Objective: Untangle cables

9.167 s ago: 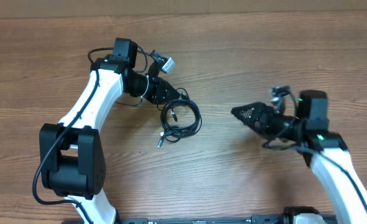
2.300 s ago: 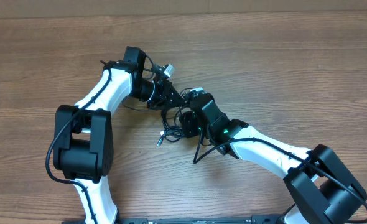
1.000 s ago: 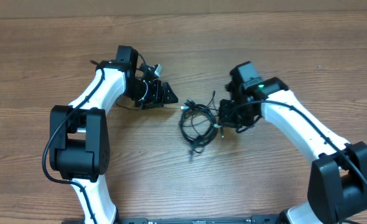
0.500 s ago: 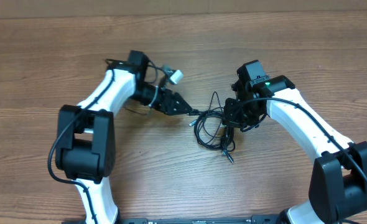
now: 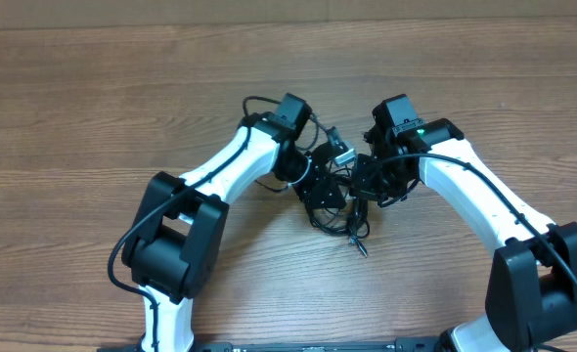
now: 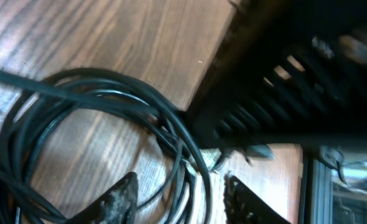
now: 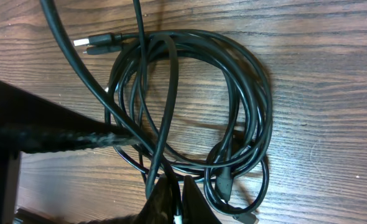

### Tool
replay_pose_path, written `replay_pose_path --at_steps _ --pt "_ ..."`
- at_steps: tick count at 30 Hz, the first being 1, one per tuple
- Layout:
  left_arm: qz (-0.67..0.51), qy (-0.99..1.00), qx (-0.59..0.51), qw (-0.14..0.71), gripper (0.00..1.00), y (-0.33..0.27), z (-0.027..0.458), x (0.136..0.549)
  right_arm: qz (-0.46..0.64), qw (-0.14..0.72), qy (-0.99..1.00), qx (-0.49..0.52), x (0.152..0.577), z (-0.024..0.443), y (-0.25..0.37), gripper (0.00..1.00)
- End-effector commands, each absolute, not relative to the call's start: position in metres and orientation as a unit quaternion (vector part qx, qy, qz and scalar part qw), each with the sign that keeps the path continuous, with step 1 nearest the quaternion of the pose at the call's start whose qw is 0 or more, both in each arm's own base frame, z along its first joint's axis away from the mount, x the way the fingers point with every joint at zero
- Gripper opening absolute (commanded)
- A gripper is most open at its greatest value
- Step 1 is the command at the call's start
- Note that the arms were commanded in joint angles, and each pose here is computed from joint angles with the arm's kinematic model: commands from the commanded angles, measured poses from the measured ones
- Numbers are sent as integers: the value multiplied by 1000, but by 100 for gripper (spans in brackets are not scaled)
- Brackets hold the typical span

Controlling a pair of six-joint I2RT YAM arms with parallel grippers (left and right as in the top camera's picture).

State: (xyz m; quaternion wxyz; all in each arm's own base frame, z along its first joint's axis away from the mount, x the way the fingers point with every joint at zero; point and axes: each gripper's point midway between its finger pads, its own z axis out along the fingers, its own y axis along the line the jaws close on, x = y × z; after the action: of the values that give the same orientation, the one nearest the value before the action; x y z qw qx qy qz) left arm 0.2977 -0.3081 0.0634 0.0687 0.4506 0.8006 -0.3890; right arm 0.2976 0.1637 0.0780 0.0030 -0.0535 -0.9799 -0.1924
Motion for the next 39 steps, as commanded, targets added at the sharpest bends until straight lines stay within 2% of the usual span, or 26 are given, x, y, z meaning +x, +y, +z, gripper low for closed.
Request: replay_pose_path --at_steps 1,4,10,13,25,31,33,39 --pt "-360 830 421 59 40 -310 53 302 -200 -9 -979 -49 304 85 168 4" --pt "-359 829 423 63 31 -311 53 304 -200 -9 -979 -49 304 85 168 4" --pt "-361 837 406 62 23 -312 54 306 -200 -11 -978 -48 304 85 168 4" --pt "-361 838 404 68 5 -311 54 310 -197 -12 -979 -48 305 85 167 4" --pt "-356 888 279 79 5 -254 54 360 -137 19 -990 -16 283 76 145 4" --pt "-323 909 253 77 7 -244 46 366 5 22 -999 -23 275 70 93 4" --pt "-323 909 252 76 8 -244 46 366 31 21 -999 -33 274 70 84 4" --pt "-324 909 252 76 9 -244 46 366 122 -28 -981 -147 284 75 52 4"
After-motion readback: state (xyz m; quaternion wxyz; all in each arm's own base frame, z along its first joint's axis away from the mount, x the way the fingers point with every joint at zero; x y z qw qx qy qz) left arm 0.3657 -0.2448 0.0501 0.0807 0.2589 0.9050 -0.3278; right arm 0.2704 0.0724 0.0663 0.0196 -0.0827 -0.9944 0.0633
